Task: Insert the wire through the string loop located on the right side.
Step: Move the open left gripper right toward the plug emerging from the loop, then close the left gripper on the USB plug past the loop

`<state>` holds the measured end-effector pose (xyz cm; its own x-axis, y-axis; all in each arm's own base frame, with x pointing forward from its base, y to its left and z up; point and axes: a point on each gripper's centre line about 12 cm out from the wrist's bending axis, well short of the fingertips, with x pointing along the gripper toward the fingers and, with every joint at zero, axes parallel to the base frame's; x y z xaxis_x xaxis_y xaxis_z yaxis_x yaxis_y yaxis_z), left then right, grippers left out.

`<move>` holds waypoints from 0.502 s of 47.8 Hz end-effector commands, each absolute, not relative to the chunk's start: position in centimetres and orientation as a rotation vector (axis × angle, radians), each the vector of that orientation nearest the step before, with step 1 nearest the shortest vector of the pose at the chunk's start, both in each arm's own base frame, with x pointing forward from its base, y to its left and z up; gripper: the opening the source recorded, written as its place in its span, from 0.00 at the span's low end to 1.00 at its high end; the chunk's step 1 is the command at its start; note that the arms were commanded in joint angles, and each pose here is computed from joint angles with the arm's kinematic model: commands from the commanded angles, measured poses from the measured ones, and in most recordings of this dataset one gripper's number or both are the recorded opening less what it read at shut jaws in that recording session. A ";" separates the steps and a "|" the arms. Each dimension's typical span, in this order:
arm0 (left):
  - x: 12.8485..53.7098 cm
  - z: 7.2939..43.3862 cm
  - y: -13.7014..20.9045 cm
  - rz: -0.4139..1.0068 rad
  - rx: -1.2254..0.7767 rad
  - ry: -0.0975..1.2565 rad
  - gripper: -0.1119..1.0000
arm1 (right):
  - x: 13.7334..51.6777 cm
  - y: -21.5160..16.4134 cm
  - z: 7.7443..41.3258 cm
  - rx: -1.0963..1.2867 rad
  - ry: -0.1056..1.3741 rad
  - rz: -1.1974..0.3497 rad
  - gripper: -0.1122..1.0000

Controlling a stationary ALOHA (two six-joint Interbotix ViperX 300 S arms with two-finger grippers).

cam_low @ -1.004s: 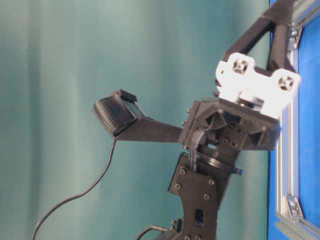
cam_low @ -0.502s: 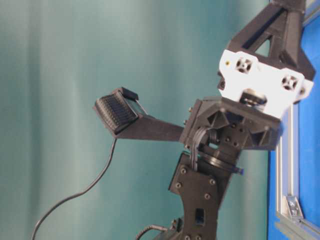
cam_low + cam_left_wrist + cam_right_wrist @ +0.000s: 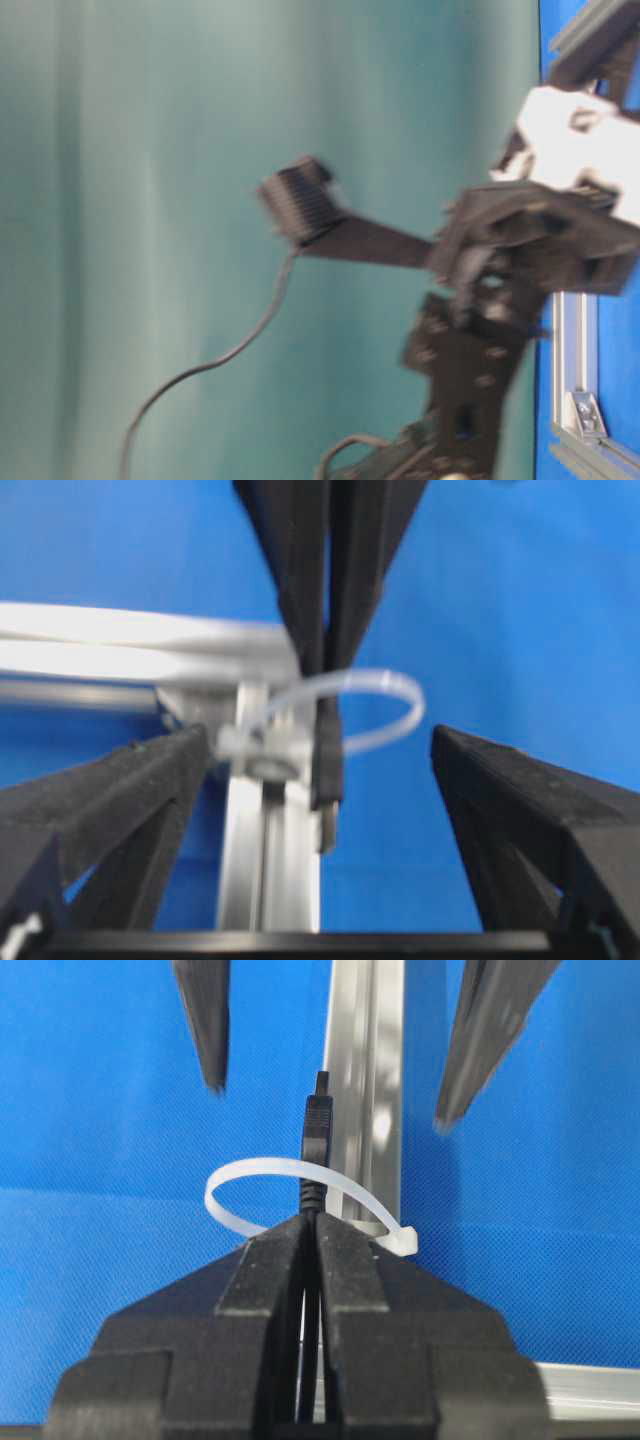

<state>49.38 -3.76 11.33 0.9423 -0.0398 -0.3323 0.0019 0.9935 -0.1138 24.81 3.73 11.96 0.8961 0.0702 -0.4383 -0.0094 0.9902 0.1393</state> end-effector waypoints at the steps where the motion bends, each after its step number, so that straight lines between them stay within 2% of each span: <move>1: 50.2 12.0 -4.0 -0.028 -0.113 0.309 0.89 | 25.3 3.8 12.6 0.137 0.428 0.046 0.07; 24: 50.4 11.9 -4.1 -0.029 -0.111 0.303 0.89 | 25.3 3.8 12.6 0.138 0.431 0.043 0.07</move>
<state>49.78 -3.87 10.05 0.9382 -0.0402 -0.3439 0.0009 0.9935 -0.1136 24.76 3.73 11.92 0.8954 0.0709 -0.4396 -0.0105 0.9903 0.1383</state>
